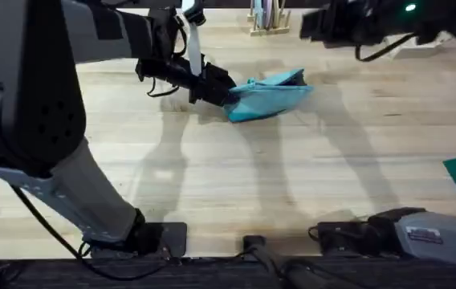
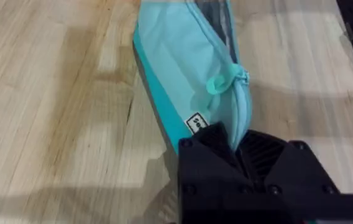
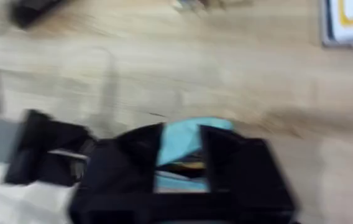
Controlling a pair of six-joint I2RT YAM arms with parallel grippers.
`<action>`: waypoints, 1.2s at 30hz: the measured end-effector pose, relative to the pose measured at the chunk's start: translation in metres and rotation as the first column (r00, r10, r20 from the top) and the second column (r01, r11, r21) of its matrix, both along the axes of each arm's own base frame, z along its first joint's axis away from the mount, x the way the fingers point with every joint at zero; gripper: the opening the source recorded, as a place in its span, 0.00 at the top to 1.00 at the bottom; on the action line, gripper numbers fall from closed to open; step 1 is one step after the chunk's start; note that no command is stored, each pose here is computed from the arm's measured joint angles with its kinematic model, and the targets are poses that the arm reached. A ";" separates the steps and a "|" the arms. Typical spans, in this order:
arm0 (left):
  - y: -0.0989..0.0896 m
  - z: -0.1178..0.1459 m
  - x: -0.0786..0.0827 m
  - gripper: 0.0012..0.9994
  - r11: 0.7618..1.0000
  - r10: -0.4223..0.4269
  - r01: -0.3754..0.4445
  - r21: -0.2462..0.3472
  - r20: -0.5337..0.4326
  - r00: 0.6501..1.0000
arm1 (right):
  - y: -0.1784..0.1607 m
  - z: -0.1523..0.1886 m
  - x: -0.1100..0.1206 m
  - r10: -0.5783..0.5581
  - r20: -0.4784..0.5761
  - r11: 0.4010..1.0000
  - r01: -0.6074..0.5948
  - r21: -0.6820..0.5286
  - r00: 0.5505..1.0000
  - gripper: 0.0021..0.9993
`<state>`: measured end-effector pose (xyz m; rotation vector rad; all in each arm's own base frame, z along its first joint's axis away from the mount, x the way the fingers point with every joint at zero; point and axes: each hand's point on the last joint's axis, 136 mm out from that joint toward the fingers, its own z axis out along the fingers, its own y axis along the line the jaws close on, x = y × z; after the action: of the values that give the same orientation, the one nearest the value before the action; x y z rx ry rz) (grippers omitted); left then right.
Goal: Unzip the bag, pick up the pens from the table one at a time and place them inside, then zip the bag closed.
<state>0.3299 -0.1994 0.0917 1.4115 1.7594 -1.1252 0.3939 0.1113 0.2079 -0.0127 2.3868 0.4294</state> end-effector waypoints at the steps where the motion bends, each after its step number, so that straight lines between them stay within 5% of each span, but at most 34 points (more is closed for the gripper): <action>1: 0.000 0.000 0.000 0.96 1.000 0.000 0.000 0.000 0.000 1.000 | 0.003 0.010 -0.002 0.015 0.024 1.000 -0.016 0.021 1.000 0.55; 4: 0.000 0.000 0.000 0.96 1.000 0.000 0.000 0.000 0.001 1.000 | 0.013 0.033 -0.012 0.049 0.067 0.995 -0.054 0.085 0.997 0.10; 6: 0.000 0.000 0.000 0.96 1.000 0.000 0.000 0.000 0.002 1.000 | 0.019 0.039 -0.016 0.056 0.069 0.991 -0.064 0.121 0.996 0.01; 17: 0.000 0.000 0.000 0.95 1.000 0.000 0.000 0.000 0.002 1.000 | 0.033 0.039 -0.023 0.039 0.006 0.973 -0.040 0.227 0.999 0.00; 18: -0.001 0.002 -0.001 0.53 1.000 -0.002 0.002 -0.013 -0.002 1.000 | 0.034 0.039 -0.023 0.037 0.003 0.972 -0.036 0.233 0.999 0.00; 21: -0.002 0.004 0.000 0.07 1.000 -0.003 0.003 -0.023 -0.001 1.000 | 0.034 0.039 -0.023 0.023 -0.010 0.969 -0.020 0.248 1.000 0.00; 22: -0.002 0.004 0.000 0.02 1.000 -0.003 0.003 -0.027 -0.002 1.000 | 0.034 0.039 -0.024 0.020 -0.014 0.968 -0.016 0.252 1.000 0.00; 36: 0.008 0.007 0.003 0.01 0.999 0.027 -0.028 -0.043 -0.023 0.999 | 0.072 0.036 -0.044 0.208 0.031 0.963 -0.211 0.168 0.978 0.00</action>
<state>0.3325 -0.1913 0.0991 1.3498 1.7544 -1.1623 0.3502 0.1838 0.2444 -0.1916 2.3370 0.7301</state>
